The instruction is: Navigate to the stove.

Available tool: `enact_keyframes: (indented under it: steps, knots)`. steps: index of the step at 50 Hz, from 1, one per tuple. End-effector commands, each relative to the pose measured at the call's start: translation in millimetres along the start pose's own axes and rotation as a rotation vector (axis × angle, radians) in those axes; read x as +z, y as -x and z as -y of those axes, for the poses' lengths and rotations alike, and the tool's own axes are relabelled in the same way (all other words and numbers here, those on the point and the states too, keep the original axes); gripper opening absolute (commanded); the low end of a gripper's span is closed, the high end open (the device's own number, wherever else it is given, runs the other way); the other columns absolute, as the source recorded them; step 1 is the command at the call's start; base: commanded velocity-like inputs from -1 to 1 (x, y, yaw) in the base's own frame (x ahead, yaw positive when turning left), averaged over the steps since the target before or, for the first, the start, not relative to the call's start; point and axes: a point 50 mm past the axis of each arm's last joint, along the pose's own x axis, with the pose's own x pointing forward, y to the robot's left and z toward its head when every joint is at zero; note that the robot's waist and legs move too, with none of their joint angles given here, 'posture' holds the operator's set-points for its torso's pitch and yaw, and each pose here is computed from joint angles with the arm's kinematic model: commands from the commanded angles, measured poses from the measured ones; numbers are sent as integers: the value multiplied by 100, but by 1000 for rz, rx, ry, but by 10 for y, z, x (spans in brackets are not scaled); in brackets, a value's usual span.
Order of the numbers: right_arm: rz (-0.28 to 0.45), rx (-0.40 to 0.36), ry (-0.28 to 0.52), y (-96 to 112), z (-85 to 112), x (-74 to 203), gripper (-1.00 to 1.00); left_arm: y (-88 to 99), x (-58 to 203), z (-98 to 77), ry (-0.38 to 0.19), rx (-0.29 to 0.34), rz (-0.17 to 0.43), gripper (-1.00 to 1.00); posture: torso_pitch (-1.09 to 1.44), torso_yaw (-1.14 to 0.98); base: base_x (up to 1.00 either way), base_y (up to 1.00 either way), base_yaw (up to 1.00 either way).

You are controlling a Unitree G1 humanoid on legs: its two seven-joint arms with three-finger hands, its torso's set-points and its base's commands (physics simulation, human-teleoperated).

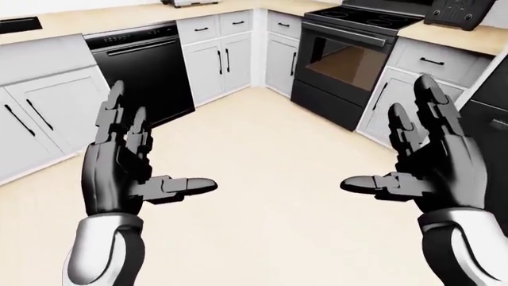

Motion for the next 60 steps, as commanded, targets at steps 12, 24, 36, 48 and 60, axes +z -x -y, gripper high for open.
enact_keyframes:
  steps: [12, 24, 36, 48, 60]
  knots:
    - [66, 4, 1, 17, -8, 100, 100, 8, 119, 2, -9, -2, 76, 100, 0, 0, 15, 0, 0]
    - [65, 3, 0, 13, -7, 93, 100, 4, 108, 10, -11, -6, 75, 100, 0, 0, 15, 0, 0]
    - [63, 3, -1, 10, -3, 98, 100, 5, 111, 12, -11, -3, 74, 100, 0, 0, 15, 0, 0]
    - [61, 2, -3, 13, -9, 85, 100, 4, 104, 2, -9, 0, 72, 100, 0, 0, 15, 0, 0]
    - [61, 2, 1, 23, -6, 72, 100, 10, 97, -11, -10, 2, 72, 100, 0, 0, 15, 0, 0]
